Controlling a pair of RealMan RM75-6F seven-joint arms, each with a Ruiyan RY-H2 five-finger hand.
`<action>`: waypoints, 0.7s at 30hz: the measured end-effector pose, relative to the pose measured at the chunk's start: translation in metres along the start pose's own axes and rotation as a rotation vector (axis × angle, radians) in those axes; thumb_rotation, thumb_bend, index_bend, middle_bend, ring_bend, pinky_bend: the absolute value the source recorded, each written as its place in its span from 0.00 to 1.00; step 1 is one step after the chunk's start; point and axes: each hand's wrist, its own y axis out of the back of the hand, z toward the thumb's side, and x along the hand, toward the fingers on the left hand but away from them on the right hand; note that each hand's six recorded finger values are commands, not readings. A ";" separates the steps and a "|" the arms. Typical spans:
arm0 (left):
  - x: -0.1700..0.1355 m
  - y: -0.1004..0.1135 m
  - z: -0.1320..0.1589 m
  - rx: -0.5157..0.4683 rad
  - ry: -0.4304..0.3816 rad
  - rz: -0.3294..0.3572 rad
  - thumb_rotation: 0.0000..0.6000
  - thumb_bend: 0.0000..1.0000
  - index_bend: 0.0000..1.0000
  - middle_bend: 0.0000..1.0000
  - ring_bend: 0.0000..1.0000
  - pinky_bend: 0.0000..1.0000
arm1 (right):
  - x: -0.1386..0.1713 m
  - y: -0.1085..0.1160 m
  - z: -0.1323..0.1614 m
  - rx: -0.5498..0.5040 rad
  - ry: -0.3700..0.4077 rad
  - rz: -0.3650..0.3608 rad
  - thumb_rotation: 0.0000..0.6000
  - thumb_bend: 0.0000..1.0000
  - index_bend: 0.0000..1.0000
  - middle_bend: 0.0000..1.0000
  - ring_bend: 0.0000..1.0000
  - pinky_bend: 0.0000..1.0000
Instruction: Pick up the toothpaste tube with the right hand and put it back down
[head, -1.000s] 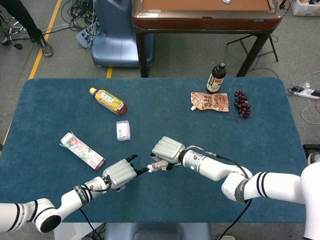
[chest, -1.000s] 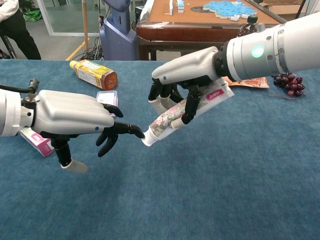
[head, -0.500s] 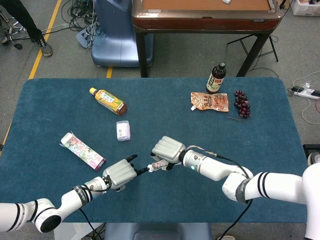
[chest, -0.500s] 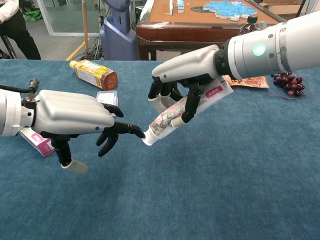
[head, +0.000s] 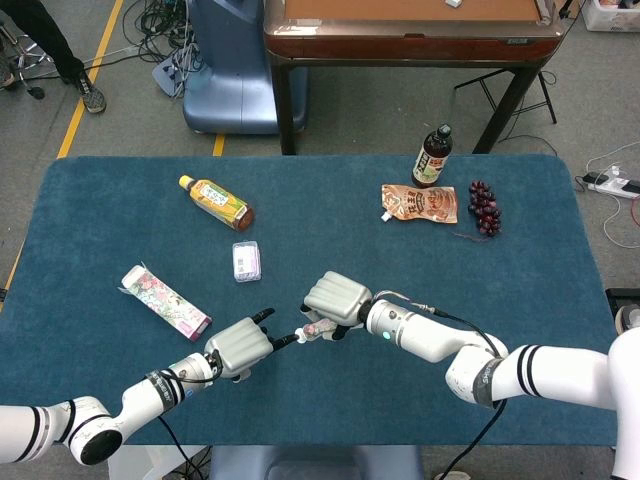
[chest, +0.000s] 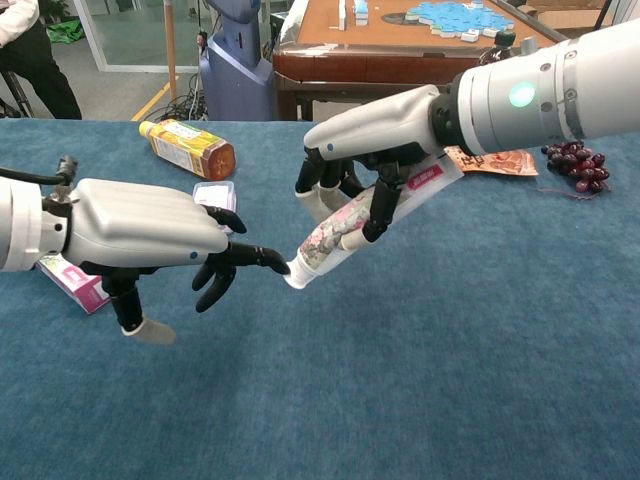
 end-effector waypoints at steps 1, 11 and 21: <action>0.000 0.000 0.000 0.000 0.001 0.000 1.00 0.22 0.06 0.48 0.41 0.01 | 0.000 0.000 0.000 0.000 0.000 0.000 1.00 0.85 0.80 0.73 0.65 0.42; 0.000 -0.001 -0.001 0.001 0.004 -0.005 1.00 0.22 0.06 0.48 0.40 0.01 | 0.001 0.003 -0.002 -0.009 -0.004 -0.012 1.00 0.85 0.80 0.73 0.65 0.42; 0.001 0.000 -0.002 -0.001 0.005 -0.001 1.00 0.22 0.06 0.48 0.40 0.01 | 0.003 0.004 -0.002 -0.015 -0.003 -0.018 1.00 0.85 0.80 0.73 0.65 0.42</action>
